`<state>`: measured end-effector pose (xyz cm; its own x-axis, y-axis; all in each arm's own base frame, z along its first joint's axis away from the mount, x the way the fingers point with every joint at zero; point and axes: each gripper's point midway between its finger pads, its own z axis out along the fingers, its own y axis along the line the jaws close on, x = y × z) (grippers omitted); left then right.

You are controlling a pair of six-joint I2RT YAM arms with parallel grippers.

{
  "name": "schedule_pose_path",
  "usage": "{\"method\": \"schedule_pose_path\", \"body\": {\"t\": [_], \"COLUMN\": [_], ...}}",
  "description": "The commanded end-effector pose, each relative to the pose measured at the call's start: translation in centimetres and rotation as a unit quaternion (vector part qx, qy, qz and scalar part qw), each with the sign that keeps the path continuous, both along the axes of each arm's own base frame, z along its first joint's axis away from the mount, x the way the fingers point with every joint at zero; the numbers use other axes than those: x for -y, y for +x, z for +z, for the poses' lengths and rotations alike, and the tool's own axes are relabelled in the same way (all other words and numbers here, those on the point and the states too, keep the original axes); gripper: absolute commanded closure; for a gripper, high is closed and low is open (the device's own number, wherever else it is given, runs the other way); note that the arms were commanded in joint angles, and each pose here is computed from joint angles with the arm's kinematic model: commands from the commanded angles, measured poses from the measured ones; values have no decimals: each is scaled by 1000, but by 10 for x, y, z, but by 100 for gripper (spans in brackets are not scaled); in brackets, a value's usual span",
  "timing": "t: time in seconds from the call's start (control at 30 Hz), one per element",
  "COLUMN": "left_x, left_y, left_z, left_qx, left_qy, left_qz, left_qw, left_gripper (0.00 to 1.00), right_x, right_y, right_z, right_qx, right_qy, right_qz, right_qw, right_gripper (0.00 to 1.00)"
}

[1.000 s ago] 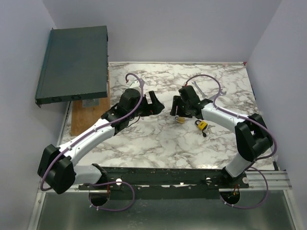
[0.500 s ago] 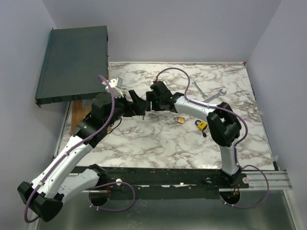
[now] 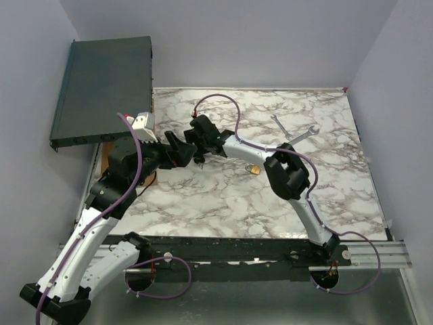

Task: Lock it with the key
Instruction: Pick up the lock from the center of the board.

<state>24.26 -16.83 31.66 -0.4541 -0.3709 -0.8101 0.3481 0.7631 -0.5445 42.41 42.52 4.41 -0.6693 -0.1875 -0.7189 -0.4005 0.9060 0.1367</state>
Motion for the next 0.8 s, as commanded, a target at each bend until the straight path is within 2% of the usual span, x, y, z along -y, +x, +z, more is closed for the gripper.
{"method": "schedule_pose_path", "body": {"t": [0.0,0.17,0.37,0.5,0.53,0.63,0.7,0.77], "left_x": [2,2,2,2,1,-1,-1,1], "left_y": [-6,-4,0,2,3,6,6,4], "left_z": [-7,-7,-8,-12,-13,-13,-6,4], "left_qx": [-8,-11,-13,-18,-19,-18,-4,19], "left_qy": [4,4,5,8,10,15,20,27], "left_qz": [-21,-22,-19,-17,-14,-11,-19,-32], "left_qw": [1000,1000,1000,1000,1000,1000,1000,999], "left_gripper": [8,8,8,8,8,9,9,11], "right_x": [-1,-10,-11,-8,-6,0,5,8], "right_y": [4,-3,-12,-10,-9,-13,-21,-36], "right_z": [-14,-26,-37,-34,-29,-1,27,62], "right_qx": [10,15,15,24,28,44,55,61], "right_qy": [-46,-80,-94,-100,-99,-86,-66,-30], "right_qz": [12,25,28,24,22,21,28,47], "right_qw": [999,996,995,994,994,995,996,997], "right_gripper": [17,21,35,61,71,89,96,99]}}
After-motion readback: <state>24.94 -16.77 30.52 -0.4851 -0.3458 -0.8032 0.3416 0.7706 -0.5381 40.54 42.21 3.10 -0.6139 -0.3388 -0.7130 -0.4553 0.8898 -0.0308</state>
